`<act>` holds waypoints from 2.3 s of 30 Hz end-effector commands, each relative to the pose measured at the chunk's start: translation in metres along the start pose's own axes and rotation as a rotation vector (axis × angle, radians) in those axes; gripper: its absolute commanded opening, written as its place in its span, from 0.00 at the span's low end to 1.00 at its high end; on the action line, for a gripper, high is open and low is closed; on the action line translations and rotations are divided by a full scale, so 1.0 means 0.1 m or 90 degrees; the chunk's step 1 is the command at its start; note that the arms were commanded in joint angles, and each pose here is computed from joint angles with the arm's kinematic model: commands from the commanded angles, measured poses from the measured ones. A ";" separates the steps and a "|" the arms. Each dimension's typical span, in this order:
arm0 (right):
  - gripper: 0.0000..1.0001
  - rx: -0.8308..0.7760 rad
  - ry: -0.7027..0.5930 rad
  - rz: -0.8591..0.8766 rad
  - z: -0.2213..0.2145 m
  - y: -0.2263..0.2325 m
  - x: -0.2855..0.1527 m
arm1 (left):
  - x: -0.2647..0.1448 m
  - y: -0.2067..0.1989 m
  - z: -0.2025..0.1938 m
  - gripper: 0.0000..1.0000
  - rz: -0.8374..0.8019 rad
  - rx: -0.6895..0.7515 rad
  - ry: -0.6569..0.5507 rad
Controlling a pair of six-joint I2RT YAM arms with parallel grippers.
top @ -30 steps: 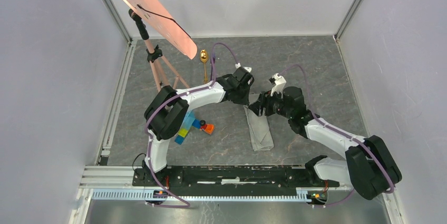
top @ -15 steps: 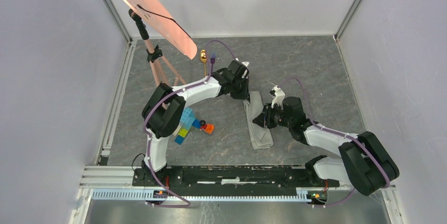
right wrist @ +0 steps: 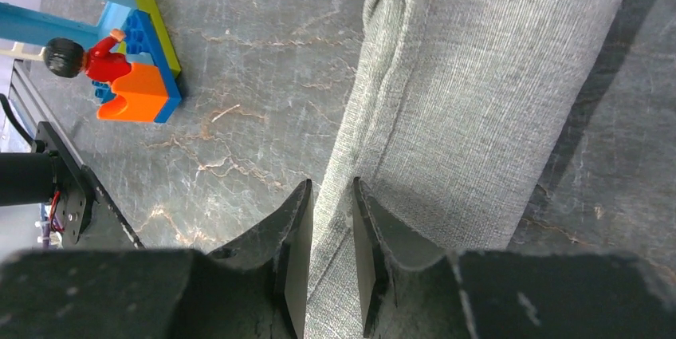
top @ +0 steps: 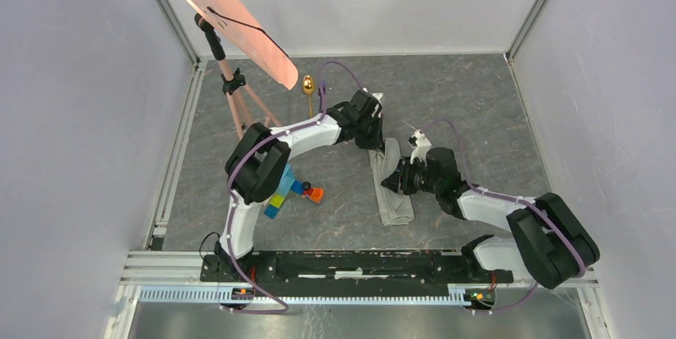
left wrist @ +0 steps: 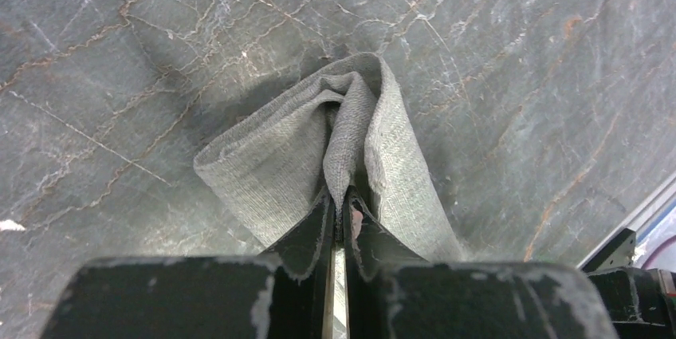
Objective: Fold the napkin into a case and place the utensils inside
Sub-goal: Fold the 2/3-rectangle-folded napkin at the center of the board, then stuff the top corner of the smaller-rectangle-folded napkin at the center of the board.
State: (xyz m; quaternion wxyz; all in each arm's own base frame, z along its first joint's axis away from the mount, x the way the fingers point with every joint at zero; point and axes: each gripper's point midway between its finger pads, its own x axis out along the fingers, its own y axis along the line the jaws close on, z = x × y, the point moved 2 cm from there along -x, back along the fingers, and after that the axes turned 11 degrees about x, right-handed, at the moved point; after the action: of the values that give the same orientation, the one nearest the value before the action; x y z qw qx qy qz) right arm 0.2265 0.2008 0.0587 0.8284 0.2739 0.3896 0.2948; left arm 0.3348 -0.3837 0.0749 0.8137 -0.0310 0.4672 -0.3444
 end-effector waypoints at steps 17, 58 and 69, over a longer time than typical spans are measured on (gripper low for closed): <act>0.41 0.012 -0.040 -0.021 -0.08 0.07 -0.09 | 0.05 0.07 0.18 0.06 0.005 0.014 -0.008; 0.54 -0.219 -0.123 -0.186 0.85 0.01 0.33 | -0.87 0.06 0.12 0.53 0.017 -0.012 -0.060; 0.52 -0.232 -0.123 -0.229 0.86 0.06 0.49 | -0.96 0.12 -0.19 0.53 0.015 -0.038 -0.054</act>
State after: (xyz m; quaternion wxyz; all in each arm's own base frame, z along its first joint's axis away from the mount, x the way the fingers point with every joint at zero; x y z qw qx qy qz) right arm 0.3037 0.2094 0.0691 0.9232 0.0737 0.3214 0.1977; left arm 0.2920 -0.3126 0.1101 0.8197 -0.0389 0.4751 -0.3177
